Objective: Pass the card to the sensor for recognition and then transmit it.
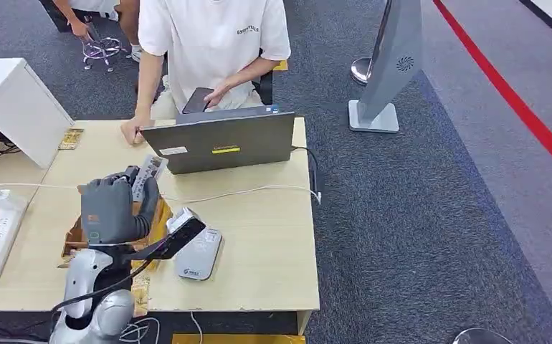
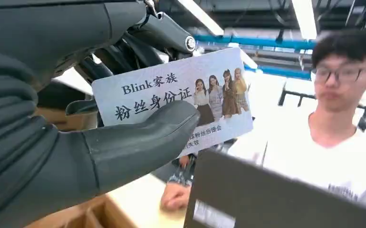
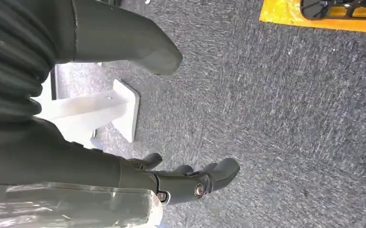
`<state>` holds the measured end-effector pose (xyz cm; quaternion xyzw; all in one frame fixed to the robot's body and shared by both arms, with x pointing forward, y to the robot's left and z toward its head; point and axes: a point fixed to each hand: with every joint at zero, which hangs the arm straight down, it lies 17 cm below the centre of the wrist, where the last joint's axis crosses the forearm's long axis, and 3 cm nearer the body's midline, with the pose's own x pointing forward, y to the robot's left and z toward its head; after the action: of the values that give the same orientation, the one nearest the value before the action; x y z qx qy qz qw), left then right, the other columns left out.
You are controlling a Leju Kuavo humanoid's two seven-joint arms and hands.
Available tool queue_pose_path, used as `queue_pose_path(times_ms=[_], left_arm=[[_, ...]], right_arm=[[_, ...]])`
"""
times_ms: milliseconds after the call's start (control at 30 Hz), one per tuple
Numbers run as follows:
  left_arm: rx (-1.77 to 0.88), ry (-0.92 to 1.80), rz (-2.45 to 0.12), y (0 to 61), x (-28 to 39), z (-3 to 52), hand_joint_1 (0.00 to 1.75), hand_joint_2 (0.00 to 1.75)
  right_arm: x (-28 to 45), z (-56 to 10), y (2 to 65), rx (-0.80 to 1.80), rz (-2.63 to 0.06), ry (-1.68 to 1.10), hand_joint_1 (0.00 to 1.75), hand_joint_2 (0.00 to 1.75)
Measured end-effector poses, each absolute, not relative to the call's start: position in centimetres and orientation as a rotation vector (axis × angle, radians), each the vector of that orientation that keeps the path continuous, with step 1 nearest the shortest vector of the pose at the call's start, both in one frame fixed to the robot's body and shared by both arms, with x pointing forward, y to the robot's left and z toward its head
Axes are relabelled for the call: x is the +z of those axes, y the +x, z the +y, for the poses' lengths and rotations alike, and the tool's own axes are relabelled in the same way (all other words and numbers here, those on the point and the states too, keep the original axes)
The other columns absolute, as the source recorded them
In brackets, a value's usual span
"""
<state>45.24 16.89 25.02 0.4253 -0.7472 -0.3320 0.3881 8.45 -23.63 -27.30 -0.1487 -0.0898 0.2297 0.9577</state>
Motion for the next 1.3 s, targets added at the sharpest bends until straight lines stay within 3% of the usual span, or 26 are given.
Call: queue_pose_path(times_ms=[233,533,1000,1300], left_arm=[[-0.827,1.184,-1.921,46.5,28.3,18.1,1.75,1.75],[-0.864,1.475,-1.830,54.2,36.3,22.0,1.75,1.75],[-0.919,1.647,-1.559,61.9,40.1,26.5,1.75,1.75],[-0.961,1.624,-1.464,63.6,37.4,27.7,1.75,1.75]], right_arm=[[-27.3,-23.5,8.5,0.483,-0.186,-0.297,0.00,1.75],[-27.3,-22.8,8.9,0.544,-0.209,-0.273,0.00,1.75],[-27.2,-22.2,9.4,0.600,-0.239,-0.252,0.00,1.75],[-27.2,-22.3,9.4,0.601,-0.237,-0.253,0.00,1.75]])
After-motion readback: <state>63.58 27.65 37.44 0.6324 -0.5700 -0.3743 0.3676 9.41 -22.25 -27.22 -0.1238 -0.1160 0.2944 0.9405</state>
